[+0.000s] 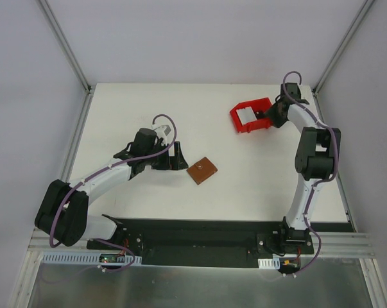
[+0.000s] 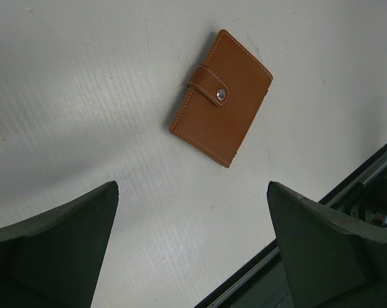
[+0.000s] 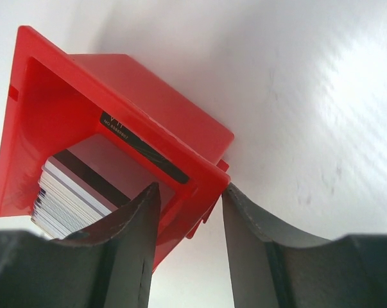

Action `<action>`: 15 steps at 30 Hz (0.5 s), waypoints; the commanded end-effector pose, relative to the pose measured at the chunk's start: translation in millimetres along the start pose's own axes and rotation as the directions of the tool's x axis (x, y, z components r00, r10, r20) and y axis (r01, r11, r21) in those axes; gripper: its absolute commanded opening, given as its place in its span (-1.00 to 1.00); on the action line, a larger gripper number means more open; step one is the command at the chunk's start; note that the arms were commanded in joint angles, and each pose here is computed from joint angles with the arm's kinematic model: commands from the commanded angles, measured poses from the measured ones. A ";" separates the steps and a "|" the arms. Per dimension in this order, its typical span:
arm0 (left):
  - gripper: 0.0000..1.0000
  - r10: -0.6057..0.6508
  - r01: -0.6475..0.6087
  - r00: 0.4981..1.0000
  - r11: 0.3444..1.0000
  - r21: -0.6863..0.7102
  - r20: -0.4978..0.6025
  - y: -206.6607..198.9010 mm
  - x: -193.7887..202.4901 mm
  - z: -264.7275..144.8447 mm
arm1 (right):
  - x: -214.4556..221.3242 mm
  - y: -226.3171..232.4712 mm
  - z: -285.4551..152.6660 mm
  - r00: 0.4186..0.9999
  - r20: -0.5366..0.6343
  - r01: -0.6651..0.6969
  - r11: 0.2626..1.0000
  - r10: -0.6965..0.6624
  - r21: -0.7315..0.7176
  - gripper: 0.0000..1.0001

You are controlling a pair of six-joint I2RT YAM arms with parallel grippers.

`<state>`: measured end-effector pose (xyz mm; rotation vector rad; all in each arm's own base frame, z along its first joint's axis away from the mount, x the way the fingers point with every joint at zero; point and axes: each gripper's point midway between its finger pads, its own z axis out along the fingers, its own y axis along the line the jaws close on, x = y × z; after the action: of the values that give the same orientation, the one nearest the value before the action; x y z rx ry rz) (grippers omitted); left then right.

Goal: Put the credit cards into the card holder
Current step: Move the storage box to the center of the board.

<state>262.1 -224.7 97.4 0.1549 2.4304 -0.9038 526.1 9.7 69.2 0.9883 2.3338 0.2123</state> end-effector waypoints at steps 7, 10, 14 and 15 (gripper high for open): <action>0.97 -0.029 0.029 0.999 0.999 -0.017 0.038 -1.7 -6.7 -3.9 | 78.0 7.1 -57.2 0.998 -0.065 -0.003 0.999 -0.001 -0.053 -0.12; 0.97 -0.046 0.047 0.998 0.999 -0.026 0.043 0.4 -4.4 -5.2 | 98.1 7.6 -70.5 0.998 -0.062 -0.031 0.997 0.027 -0.073 -0.11; 0.97 -0.068 0.070 0.996 0.997 -0.042 0.051 5.0 1.3 -8.2 | 126.9 14.4 -86.4 0.997 -0.066 -0.041 0.995 0.035 -0.092 -0.09; 0.98 -0.074 0.076 0.996 0.996 -0.046 0.056 6.0 2.6 -9.5 | 132.9 15.8 -89.6 0.997 -0.068 -0.047 0.994 0.041 -0.094 -0.07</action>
<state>261.6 -218.6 93.6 0.0717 2.4421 -0.8745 421.7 95.3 65.7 0.9588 2.4103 0.2985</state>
